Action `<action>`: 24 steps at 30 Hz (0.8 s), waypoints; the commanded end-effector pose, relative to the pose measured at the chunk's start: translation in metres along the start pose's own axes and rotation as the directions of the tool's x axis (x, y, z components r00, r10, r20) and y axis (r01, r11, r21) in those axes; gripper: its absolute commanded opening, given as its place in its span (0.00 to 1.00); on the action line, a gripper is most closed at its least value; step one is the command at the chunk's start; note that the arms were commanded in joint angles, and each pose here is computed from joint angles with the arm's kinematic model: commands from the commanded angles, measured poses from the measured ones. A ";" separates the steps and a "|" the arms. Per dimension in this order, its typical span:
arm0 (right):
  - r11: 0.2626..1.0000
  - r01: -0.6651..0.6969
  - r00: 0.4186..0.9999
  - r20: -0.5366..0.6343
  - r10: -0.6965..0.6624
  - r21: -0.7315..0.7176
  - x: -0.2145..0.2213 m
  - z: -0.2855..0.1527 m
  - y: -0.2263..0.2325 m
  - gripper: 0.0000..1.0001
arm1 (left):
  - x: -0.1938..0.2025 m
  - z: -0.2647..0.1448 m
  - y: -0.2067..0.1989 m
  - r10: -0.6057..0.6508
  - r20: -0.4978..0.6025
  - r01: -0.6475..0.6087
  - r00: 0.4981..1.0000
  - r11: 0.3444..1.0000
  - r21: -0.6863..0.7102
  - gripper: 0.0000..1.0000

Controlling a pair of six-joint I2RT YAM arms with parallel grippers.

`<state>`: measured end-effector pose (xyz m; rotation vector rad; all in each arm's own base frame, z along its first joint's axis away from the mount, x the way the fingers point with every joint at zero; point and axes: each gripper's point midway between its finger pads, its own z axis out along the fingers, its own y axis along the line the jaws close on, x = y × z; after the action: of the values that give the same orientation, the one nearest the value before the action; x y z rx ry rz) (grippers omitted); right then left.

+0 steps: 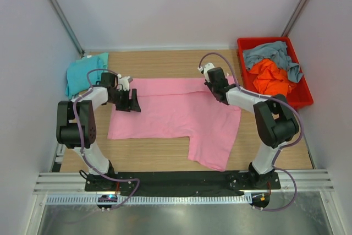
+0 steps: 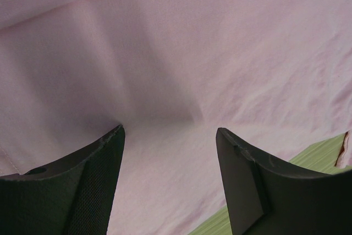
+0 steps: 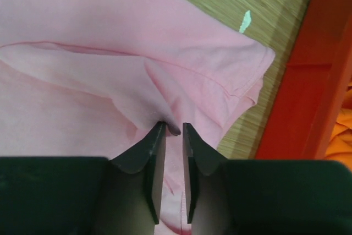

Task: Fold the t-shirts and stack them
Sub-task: Fold the tshirt

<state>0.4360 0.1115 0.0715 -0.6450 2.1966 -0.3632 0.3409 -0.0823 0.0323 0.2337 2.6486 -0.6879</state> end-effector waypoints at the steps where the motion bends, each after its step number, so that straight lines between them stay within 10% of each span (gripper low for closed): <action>1: 0.987 -0.084 0.991 0.113 0.069 0.134 -0.040 -0.012 -0.035 0.27 | 0.001 0.001 0.003 0.012 -0.004 -0.012 1.000 1.000 -0.010 0.69; 16: 0.864 0.050 0.995 0.101 0.002 -0.500 -0.010 -0.063 0.084 0.27 | -0.002 -0.001 0.001 0.014 0.006 -0.014 1.000 1.000 -0.004 0.69; 24: 0.913 0.051 0.998 0.048 -0.034 -0.406 -0.012 -0.025 0.076 0.31 | -0.002 -0.003 0.001 0.020 0.010 -0.020 1.000 1.000 -0.011 0.69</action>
<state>0.3699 0.1756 0.0332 -0.9414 2.3354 0.1417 0.3410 -0.0824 0.0324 0.2349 2.6478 -0.6876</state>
